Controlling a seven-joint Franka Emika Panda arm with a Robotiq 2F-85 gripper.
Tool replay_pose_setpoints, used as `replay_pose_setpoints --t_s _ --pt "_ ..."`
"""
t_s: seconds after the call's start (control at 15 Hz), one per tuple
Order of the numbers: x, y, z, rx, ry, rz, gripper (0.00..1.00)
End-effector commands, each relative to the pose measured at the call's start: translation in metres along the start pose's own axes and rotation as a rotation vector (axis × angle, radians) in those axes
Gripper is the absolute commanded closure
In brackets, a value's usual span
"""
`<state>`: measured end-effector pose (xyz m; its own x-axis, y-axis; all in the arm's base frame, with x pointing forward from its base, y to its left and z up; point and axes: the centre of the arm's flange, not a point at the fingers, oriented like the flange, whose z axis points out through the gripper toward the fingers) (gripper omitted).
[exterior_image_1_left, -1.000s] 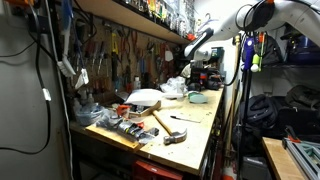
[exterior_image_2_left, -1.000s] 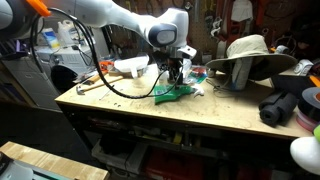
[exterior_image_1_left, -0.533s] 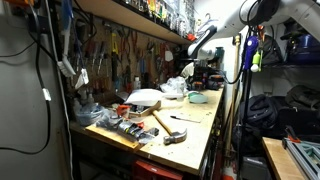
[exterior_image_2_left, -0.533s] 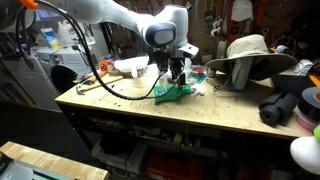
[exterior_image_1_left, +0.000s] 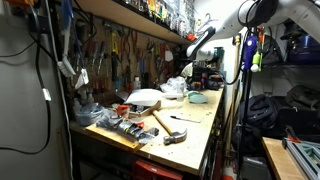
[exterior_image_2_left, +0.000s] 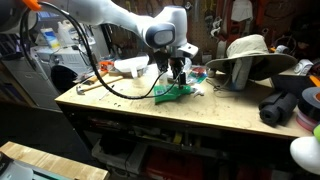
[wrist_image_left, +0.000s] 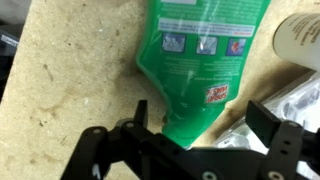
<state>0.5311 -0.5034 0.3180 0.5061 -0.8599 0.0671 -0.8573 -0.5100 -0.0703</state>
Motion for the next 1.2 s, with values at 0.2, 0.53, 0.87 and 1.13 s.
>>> replay_pose_setpoints --t_s 0.2,0.53,0.87,1.13 --pt "0.001 -0.018 0.037 -0.044 0.041 0.030 0.00" --pt "0.004 -0.012 0.050 -0.080 0.091 0.039 0.00" --pt "-0.007 -0.015 0.060 -0.069 0.009 -0.010 0.00" --pt "-0.030 -0.011 0.065 -0.081 -0.101 -0.050 0.00"
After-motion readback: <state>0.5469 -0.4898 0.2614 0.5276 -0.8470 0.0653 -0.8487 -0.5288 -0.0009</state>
